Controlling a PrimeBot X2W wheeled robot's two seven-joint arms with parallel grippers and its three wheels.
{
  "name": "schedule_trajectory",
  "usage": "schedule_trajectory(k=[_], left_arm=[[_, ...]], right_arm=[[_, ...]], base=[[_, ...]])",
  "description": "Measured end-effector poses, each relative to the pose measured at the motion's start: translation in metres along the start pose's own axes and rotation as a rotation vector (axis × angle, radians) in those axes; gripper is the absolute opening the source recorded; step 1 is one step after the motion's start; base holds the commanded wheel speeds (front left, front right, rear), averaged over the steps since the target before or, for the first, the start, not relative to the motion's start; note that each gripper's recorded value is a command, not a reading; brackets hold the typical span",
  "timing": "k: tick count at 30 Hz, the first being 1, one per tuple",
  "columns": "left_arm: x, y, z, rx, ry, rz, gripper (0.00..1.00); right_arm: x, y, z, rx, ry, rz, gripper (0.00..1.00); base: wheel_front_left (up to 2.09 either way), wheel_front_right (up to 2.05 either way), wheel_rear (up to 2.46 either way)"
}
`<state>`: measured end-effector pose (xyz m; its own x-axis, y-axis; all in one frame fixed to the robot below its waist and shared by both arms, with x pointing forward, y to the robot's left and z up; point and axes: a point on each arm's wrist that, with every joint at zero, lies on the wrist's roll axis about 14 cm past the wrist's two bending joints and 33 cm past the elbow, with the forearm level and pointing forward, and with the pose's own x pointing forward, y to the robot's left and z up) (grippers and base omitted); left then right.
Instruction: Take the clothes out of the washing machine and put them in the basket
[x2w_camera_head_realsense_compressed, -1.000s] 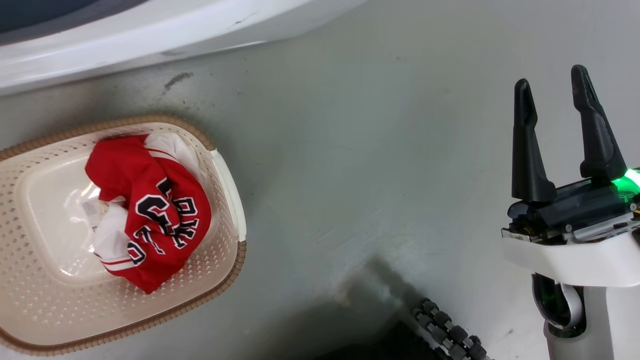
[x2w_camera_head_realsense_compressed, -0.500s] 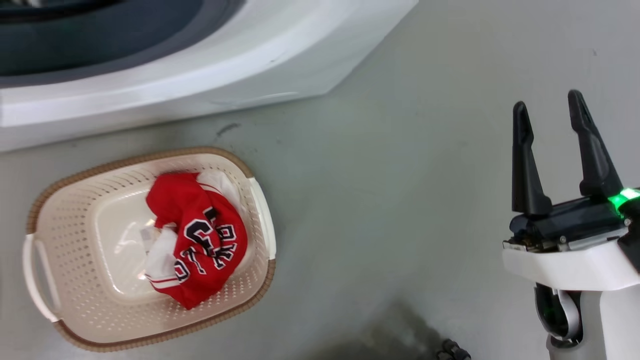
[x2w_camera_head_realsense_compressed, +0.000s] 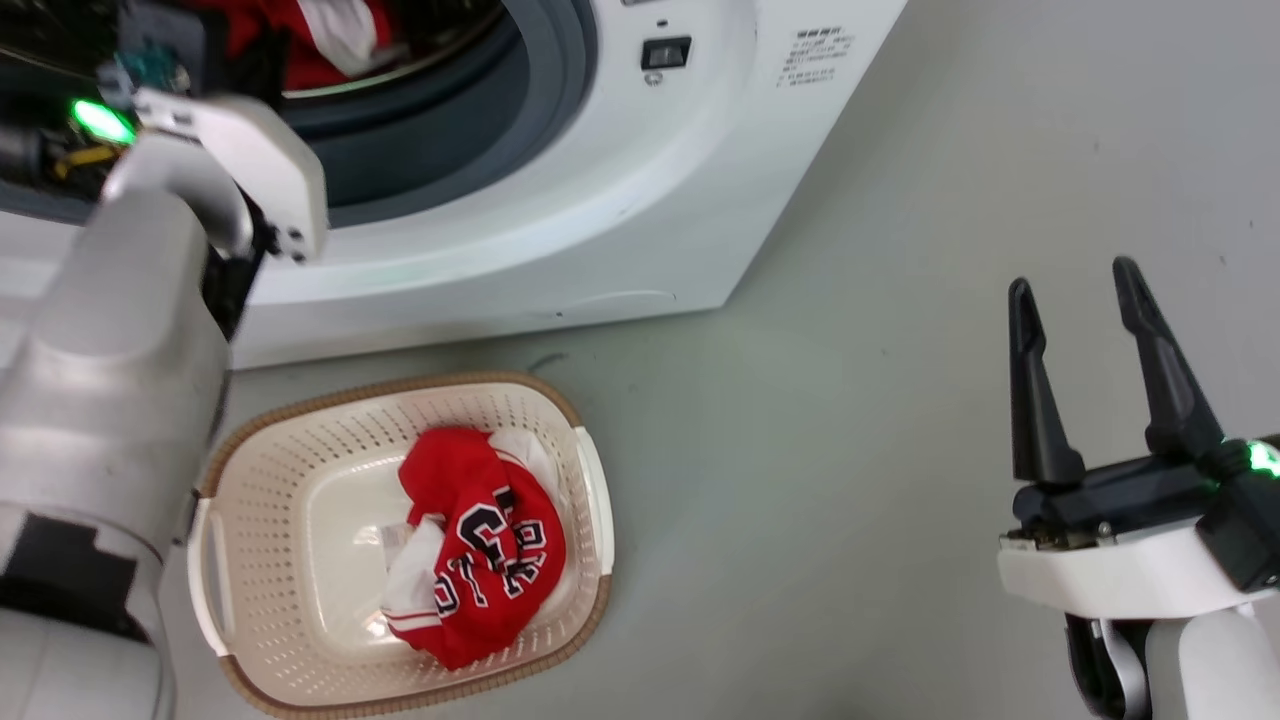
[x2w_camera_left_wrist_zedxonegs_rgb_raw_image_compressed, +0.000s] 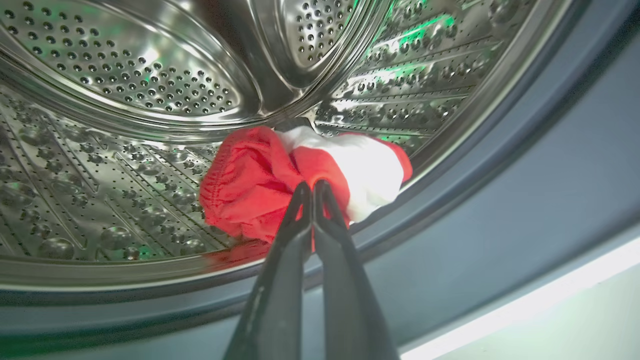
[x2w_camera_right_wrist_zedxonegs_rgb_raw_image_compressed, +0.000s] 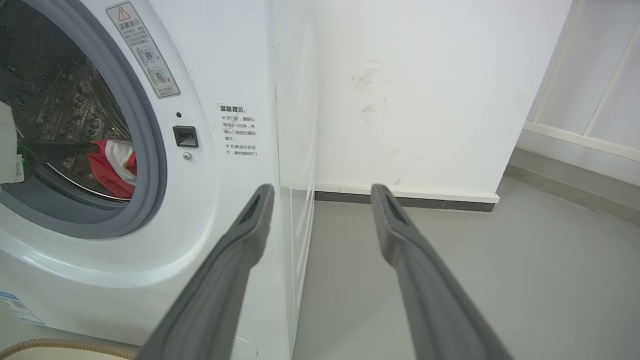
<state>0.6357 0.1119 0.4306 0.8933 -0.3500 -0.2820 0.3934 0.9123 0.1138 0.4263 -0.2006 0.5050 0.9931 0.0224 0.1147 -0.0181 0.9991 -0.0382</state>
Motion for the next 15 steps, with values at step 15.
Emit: schedule_trajectory(k=[15], left_arm=[[-0.093, -0.023, 0.071, 0.073, -0.267, -0.033, 0.00]], right_arm=[[-0.030, 0.019, 0.035, 0.002, -0.068, 0.047, 1.00]], base=[[0.00, 0.00, 0.00]])
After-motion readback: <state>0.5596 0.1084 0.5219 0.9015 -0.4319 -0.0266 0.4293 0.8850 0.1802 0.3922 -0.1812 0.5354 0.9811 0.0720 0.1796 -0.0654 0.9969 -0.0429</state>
